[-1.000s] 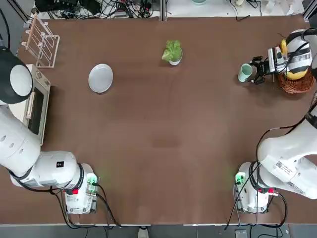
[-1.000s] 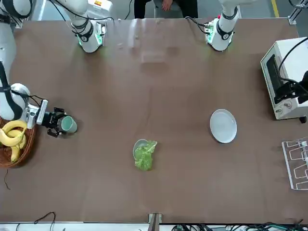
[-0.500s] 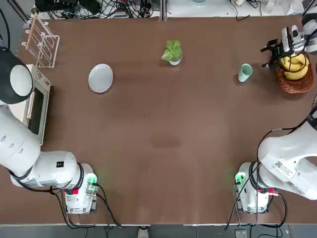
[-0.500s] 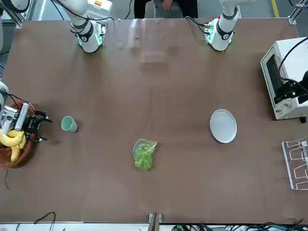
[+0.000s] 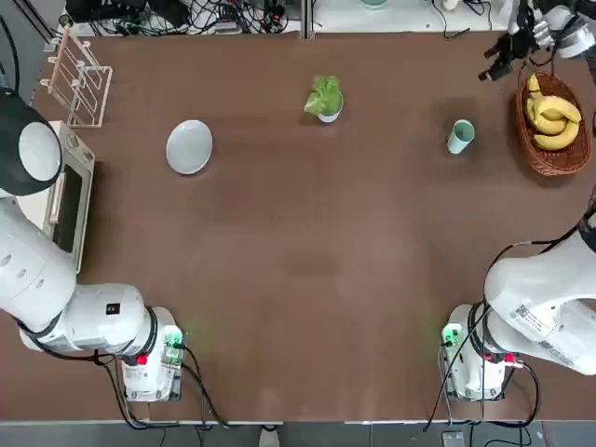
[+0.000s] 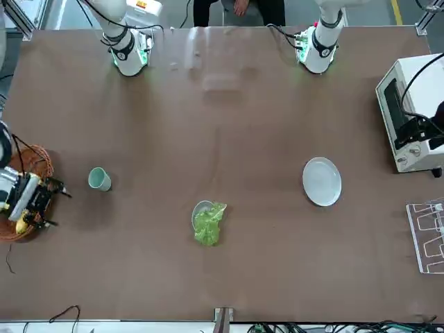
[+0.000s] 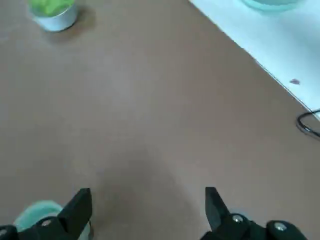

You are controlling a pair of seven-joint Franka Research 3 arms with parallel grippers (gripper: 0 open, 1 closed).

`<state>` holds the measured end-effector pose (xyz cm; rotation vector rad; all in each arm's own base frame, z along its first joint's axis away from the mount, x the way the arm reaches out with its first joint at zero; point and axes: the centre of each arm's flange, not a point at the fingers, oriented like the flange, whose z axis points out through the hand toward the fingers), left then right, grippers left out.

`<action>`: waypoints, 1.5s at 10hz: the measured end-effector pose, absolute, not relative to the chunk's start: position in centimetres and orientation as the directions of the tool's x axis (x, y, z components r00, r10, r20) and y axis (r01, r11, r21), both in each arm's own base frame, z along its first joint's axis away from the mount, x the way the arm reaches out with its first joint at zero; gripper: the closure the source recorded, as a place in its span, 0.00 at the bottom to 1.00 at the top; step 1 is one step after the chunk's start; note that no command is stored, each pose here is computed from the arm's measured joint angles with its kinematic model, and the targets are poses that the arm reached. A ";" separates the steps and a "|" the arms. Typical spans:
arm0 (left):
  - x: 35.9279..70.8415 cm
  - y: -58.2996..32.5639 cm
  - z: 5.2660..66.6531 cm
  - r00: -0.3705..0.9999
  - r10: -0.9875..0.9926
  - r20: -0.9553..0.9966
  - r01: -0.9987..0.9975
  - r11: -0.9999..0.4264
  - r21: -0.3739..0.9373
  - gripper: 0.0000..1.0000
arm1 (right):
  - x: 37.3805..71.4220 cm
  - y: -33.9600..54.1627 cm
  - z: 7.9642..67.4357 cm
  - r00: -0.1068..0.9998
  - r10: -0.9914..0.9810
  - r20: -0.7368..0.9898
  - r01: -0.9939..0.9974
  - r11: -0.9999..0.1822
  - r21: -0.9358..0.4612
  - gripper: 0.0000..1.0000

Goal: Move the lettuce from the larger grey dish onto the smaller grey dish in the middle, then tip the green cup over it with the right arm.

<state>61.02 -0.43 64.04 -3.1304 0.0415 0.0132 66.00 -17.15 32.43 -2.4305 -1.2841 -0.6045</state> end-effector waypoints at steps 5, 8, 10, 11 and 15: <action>61.0 -0.4 64.1 1.000 -0.026 -0.008 -0.026 -1.000 -0.011 0.00 | 69.3 -7.9 39.8 0.859 0.368 0.357 0.454 -0.869 -0.198 0.00; 61.0 -0.4 64.1 1.000 -0.026 -0.008 -0.026 -1.000 -0.011 0.00 | 68.7 -3.3 45.0 0.928 0.231 0.291 0.304 -0.923 -0.236 0.00; 61.0 -0.5 64.1 1.000 -0.027 -0.008 -0.027 -1.000 -0.011 0.00 | 68.1 -3.6 48.8 0.952 0.217 0.217 0.266 -0.937 -0.225 0.00; 61.0 -0.5 64.1 1.000 -0.028 -0.007 -0.028 -1.000 -0.010 0.00 | 67.8 -4.1 50.6 0.956 0.219 0.195 0.260 -0.941 -0.215 0.00; 59.6 -0.6 65.9 0.999 -0.032 -0.005 -0.032 -0.999 -0.013 0.00 | 65.8 -5.0 54.4 0.974 0.194 0.119 0.208 -0.971 -0.120 0.00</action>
